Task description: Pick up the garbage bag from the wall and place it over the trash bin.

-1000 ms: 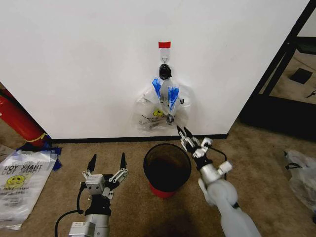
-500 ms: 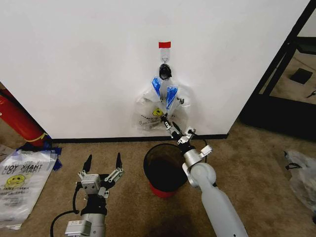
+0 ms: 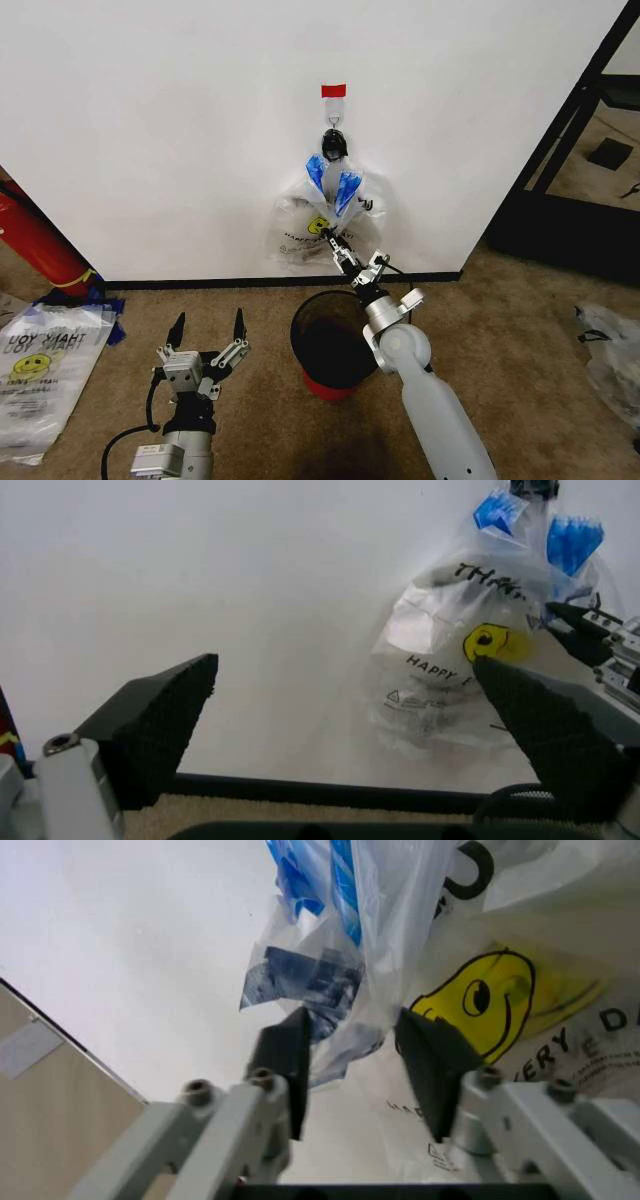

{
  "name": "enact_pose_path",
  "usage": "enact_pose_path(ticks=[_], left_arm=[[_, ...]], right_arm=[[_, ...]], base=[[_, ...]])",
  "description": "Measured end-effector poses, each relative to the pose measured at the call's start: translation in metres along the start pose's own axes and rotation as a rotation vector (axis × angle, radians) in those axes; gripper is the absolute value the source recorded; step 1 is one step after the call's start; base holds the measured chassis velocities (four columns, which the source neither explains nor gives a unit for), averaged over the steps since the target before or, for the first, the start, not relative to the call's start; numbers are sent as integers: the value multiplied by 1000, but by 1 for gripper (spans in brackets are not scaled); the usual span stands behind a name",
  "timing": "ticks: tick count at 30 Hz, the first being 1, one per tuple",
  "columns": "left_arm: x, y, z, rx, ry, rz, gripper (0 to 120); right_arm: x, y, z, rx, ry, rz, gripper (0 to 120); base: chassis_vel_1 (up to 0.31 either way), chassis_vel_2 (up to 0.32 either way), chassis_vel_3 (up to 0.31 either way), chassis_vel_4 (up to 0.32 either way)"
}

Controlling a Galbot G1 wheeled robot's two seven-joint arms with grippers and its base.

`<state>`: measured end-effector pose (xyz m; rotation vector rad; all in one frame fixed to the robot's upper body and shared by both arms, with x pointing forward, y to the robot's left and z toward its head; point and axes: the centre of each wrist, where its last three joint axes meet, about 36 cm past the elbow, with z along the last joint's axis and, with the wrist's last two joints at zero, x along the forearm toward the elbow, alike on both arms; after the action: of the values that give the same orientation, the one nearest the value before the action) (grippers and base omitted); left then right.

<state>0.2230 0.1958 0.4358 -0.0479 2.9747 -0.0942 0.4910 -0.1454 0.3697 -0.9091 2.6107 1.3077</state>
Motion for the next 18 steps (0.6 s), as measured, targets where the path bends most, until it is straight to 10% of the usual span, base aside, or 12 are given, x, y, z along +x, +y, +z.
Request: enact_pose_path(ticks=[8,18], left_arm=[[0,1,-3,2,-7,-1,100],[0,-1,-4,12,-12,0,100]], right_arm=[[-2,3,-2,-6,-19,-6,1],[37,10,-1,68,18,-4,0]], base=[[0,0,0,0],[0,0,0,0]])
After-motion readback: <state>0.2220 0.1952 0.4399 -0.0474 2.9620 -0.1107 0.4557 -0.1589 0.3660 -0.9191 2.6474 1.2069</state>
